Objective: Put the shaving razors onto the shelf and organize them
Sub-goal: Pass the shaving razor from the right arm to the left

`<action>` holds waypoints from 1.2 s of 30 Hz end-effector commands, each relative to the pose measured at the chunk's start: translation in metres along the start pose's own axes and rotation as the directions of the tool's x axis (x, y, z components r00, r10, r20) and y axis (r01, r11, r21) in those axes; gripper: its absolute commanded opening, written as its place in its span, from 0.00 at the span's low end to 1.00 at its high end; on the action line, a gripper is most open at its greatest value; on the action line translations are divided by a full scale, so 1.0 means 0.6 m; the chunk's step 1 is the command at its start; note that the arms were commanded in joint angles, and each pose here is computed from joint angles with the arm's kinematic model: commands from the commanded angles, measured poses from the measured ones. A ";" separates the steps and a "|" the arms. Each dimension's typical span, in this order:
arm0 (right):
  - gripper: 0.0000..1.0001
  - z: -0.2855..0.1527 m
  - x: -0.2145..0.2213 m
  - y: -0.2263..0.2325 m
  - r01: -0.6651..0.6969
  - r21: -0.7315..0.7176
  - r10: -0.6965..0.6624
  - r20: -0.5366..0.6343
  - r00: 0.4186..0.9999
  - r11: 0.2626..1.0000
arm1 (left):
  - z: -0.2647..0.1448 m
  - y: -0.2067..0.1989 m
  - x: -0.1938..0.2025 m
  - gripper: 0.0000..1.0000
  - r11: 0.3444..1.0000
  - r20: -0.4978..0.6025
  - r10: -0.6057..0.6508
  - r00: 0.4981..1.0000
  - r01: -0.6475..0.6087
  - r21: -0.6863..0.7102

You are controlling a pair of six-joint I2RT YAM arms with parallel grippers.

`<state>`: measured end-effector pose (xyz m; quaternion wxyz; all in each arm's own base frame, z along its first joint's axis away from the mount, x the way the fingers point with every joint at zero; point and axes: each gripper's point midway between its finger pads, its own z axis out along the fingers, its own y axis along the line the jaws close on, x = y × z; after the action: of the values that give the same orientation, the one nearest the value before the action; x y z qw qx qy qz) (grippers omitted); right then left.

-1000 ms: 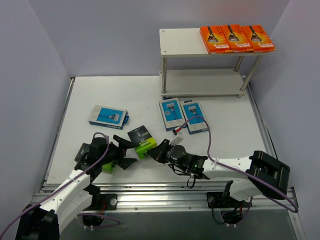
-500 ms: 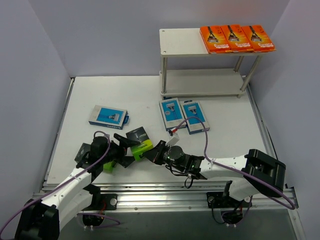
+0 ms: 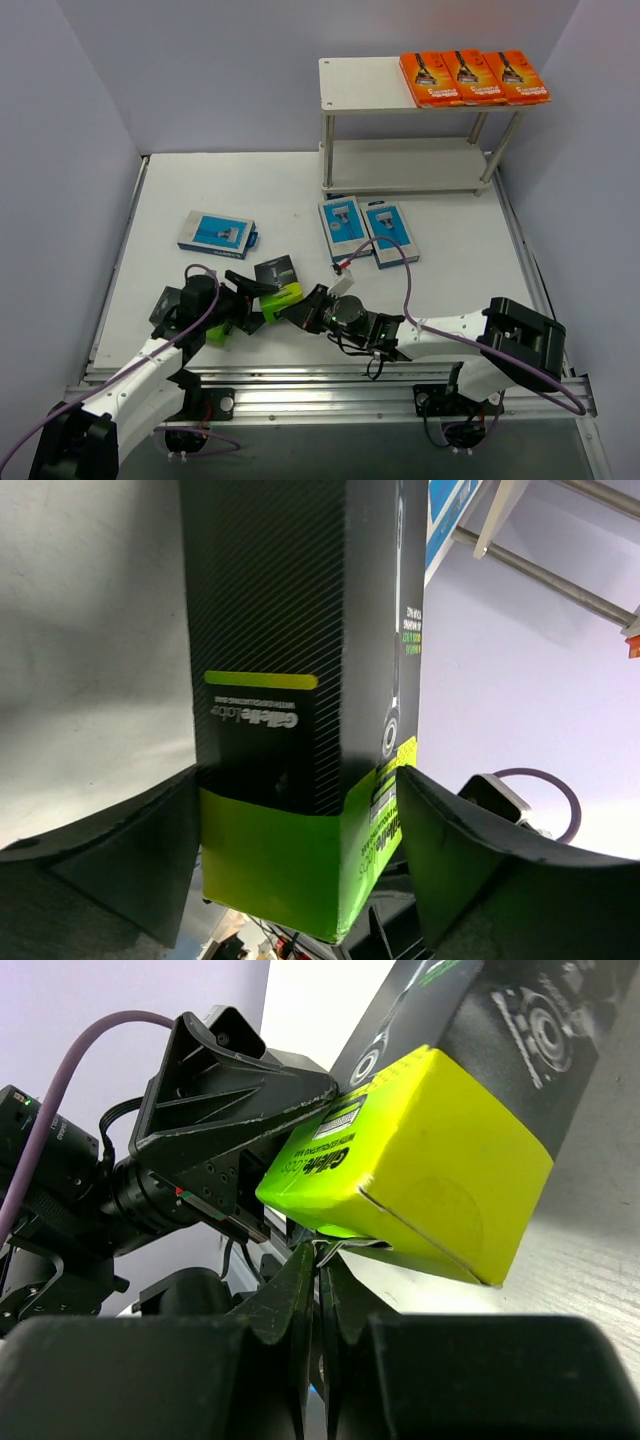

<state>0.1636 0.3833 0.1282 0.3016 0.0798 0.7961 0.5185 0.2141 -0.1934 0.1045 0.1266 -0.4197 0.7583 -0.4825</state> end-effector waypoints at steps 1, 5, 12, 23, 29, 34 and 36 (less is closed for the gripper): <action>0.01 -0.003 0.006 0.052 -0.030 -0.109 0.028 -0.013 1.000 0.994 | -0.006 -0.033 0.002 0.80 0.997 0.009 0.017 1.000 -0.018 0.078; 0.05 -0.005 0.009 0.049 -0.031 -0.104 0.029 -0.018 0.999 0.994 | -0.012 -0.031 -0.002 0.75 0.996 0.028 0.008 1.000 -0.011 0.083; 0.34 -0.012 0.010 0.050 -0.024 -0.100 0.022 -0.022 1.000 0.995 | -0.014 -0.028 -0.007 0.68 0.997 0.052 0.014 0.999 -0.018 0.080; 0.49 -0.041 -0.015 0.047 0.007 -0.068 -0.006 0.026 1.000 0.998 | -0.013 -0.029 -0.008 0.30 0.994 0.055 0.059 0.997 -0.064 0.092; 0.52 -0.058 -0.037 0.043 0.024 -0.039 -0.022 0.064 0.998 0.999 | -0.015 -0.031 -0.011 0.28 0.971 0.072 0.233 0.970 -0.237 0.041; 0.53 -0.074 -0.061 0.030 0.037 -0.007 -0.037 0.093 0.995 0.999 | -0.018 -0.050 -0.020 0.28 0.934 0.074 0.354 0.932 -0.357 0.018; 0.54 -0.081 -0.070 0.024 0.045 0.011 -0.046 0.108 0.993 0.999 | -0.024 -0.054 -0.029 0.28 0.912 0.084 0.409 0.909 -0.410 -0.006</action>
<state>0.1577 0.3492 0.1679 0.3271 0.0803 0.7828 0.5233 0.2182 -0.1816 0.1073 0.2045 -0.3265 0.8124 -0.4378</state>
